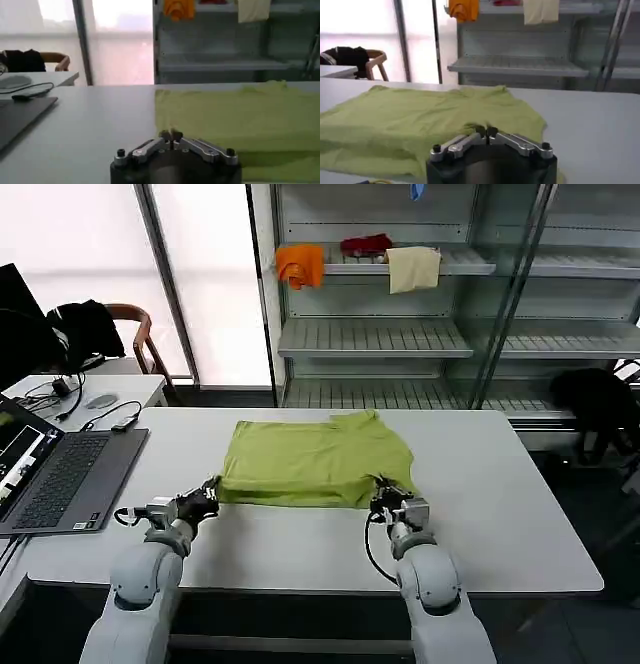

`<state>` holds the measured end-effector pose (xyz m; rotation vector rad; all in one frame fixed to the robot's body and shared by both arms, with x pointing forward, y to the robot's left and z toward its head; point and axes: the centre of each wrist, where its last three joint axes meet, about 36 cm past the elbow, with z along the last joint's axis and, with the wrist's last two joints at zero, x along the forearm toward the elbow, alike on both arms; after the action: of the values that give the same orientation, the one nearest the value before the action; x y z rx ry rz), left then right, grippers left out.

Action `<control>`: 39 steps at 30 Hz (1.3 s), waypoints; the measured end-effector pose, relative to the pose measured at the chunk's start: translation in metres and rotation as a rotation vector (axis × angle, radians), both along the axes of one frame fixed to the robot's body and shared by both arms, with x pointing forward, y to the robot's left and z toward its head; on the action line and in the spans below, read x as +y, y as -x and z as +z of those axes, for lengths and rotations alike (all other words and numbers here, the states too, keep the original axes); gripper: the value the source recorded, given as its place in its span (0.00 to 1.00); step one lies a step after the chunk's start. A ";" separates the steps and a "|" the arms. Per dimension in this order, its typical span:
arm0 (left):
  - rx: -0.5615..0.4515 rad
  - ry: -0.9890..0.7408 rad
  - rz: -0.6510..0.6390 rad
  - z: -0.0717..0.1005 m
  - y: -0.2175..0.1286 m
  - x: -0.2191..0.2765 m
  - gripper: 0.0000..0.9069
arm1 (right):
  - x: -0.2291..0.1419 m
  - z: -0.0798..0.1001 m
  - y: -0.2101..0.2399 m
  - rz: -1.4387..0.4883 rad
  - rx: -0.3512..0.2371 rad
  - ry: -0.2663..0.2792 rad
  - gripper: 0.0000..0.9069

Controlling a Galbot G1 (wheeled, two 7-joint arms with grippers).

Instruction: Fold and organize the clothes.

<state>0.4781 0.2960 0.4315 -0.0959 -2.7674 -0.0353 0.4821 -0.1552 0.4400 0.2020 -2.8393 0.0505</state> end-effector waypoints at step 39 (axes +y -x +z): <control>0.022 -0.060 -0.012 -0.008 0.013 -0.002 1.00 | -0.040 0.009 -0.008 -0.098 -0.023 0.061 1.00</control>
<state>0.4656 0.2940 0.4238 -0.0967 -2.7410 -0.1202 0.4896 -0.1953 0.4493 0.0490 -2.8609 0.1191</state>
